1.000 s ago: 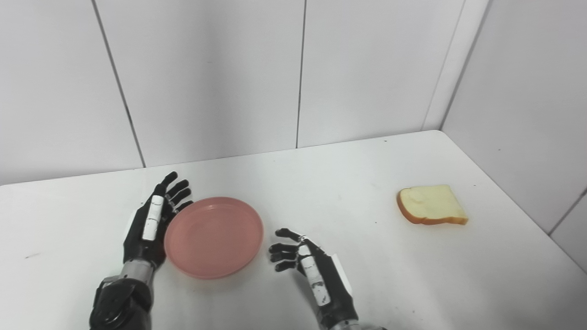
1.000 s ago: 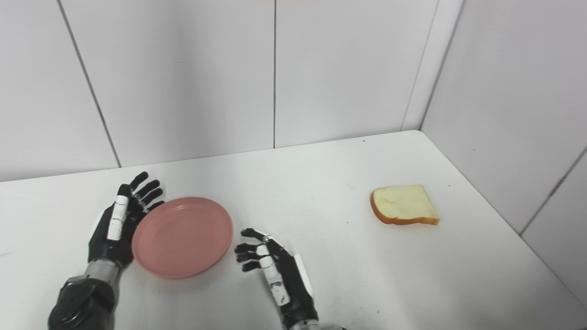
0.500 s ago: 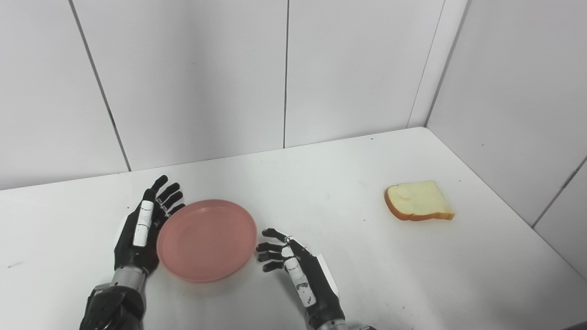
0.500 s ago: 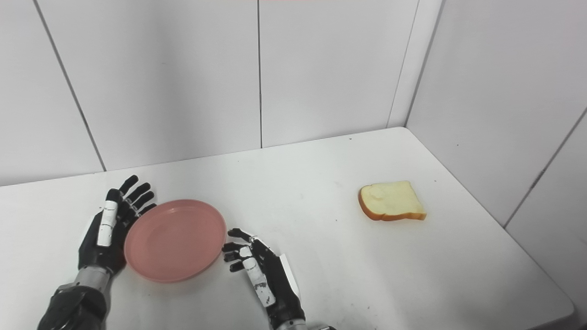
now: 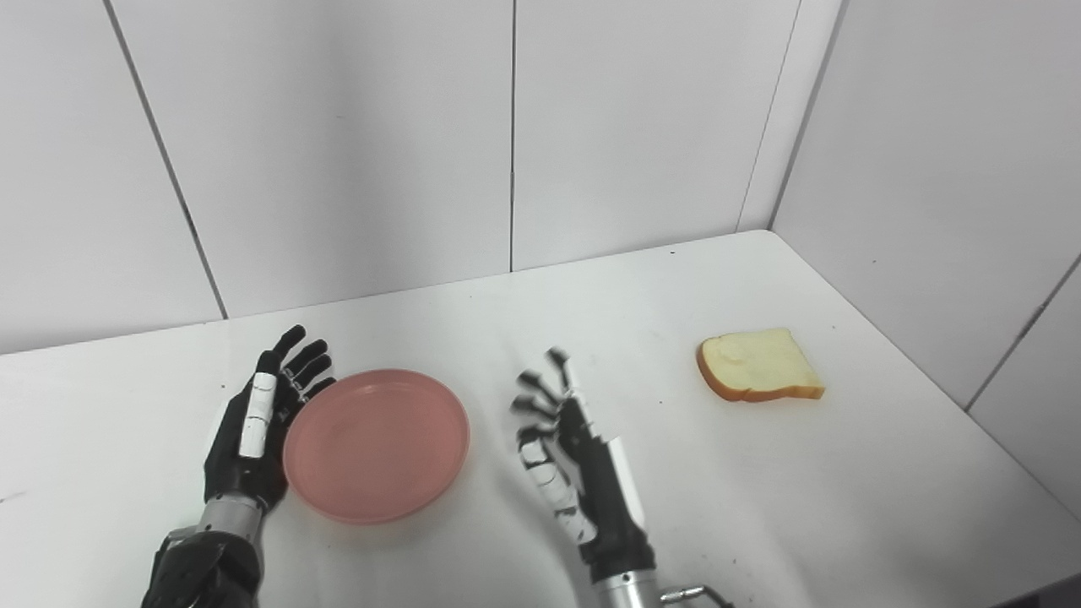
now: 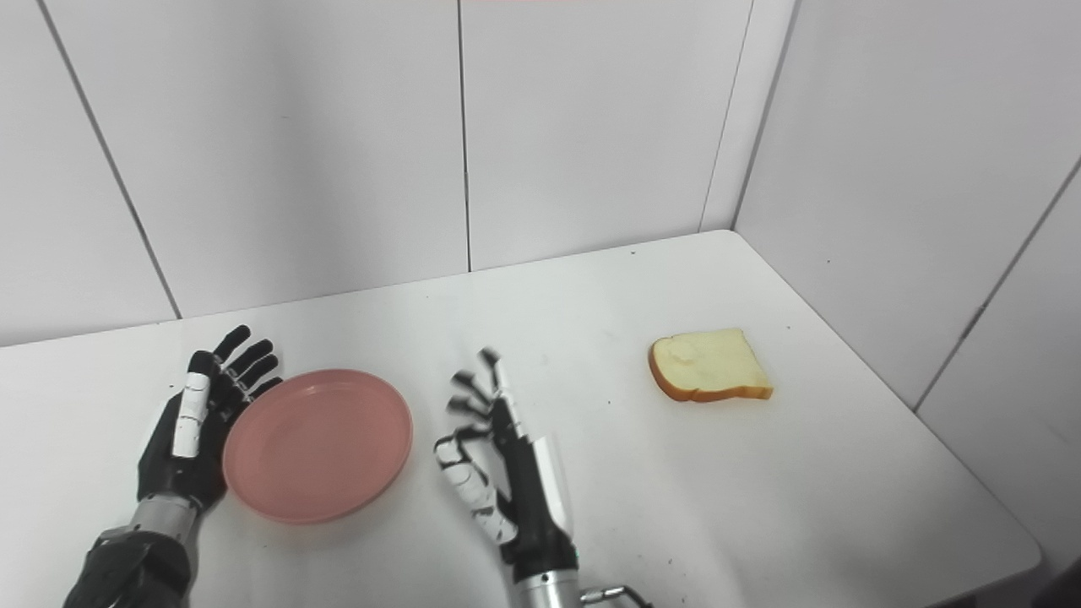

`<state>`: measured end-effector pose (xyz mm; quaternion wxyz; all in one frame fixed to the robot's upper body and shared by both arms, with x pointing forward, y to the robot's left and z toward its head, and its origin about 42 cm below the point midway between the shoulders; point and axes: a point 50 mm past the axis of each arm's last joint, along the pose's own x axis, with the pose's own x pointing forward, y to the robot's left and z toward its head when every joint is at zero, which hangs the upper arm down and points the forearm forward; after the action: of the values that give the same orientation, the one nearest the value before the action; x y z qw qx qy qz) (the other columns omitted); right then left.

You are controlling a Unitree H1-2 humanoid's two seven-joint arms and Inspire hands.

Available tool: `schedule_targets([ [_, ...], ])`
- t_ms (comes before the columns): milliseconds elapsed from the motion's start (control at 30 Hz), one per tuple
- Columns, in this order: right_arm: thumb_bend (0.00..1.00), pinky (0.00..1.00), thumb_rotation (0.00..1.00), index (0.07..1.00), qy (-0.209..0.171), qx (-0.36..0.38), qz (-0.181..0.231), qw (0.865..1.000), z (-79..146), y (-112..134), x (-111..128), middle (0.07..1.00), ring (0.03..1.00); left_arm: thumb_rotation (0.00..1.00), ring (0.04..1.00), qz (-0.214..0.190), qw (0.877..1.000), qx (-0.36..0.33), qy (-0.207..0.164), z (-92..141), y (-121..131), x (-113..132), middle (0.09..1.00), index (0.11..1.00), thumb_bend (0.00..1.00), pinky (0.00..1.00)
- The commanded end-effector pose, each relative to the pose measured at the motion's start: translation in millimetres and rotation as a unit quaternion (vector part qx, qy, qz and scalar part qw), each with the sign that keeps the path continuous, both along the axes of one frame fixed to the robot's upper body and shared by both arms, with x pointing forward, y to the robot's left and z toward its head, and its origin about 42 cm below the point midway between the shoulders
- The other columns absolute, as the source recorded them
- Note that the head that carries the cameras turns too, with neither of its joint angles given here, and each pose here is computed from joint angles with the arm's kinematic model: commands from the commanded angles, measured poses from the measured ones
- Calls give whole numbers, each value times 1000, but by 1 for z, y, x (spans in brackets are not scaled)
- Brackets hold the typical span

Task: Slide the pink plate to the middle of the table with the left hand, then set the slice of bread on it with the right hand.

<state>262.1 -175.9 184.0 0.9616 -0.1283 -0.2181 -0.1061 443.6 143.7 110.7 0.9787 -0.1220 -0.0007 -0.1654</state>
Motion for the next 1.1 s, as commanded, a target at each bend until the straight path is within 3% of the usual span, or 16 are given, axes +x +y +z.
schedule_targets([
  [0,749,717,945,1000,-61,-16,-14,998,47,-13,13,943,888,775,859,-6,997,-1,77,-44,-3,-24,825,857,895,813],
  [167,831,766,951,1000,-52,-38,-14,998,83,-44,28,915,896,753,850,-8,997,-9,80,-46,-4,-23,818,852,915,809],
  [333,865,751,951,1000,-35,-115,-28,992,118,-89,53,928,896,749,850,-10,997,-10,79,-45,-8,-24,818,852,916,809],
  [433,847,890,782,1000,-26,-144,-46,988,138,-119,66,931,919,749,844,-10,997,-9,79,-45,-11,-23,817,853,920,807],
  [533,856,932,693,1000,1,-177,-66,982,154,-150,74,943,941,751,844,-10,997,-11,79,-45,-13,-23,819,858,916,811],
  [600,900,979,544,1000,20,-196,-70,978,161,-163,76,981,990,752,847,-10,997,-11,79,-45,-13,-23,822,859,915,814],
  [667,954,989,488,1000,51,-245,-64,966,167,-179,80,984,999,751,849,-10,997,-11,79,-45,-14,-24,822,854,919,813],
  [733,975,955,510,1000,100,-346,-68,930,178,-201,83,982,992,751,852,-9,997,-10,80,-45,-14,-24,824,853,919,814],
  [767,984,936,523,1000,120,-399,-76,906,184,-211,85,981,989,751,853,-10,997,-9,79,-45,-13,-24,825,853,919,814],
  [833,998,858,512,1000,154,-465,-85,868,193,-225,87,963,970,754,852,-10,997,-6,78,-45,-13,-24,825,854,916,814],
  [933,1000,892,477,1000,201,-532,-78,819,206,-238,90,993,998,755,855,-10,997,-5,78,-44,-13,-23,823,863,916,808],
  [1067,1000,922,447,997,259,-586,-58,766,213,-248,97,1000,1000,755,855,-12,997,-6,78,-44,-13,-23,822,864,917,810],
])
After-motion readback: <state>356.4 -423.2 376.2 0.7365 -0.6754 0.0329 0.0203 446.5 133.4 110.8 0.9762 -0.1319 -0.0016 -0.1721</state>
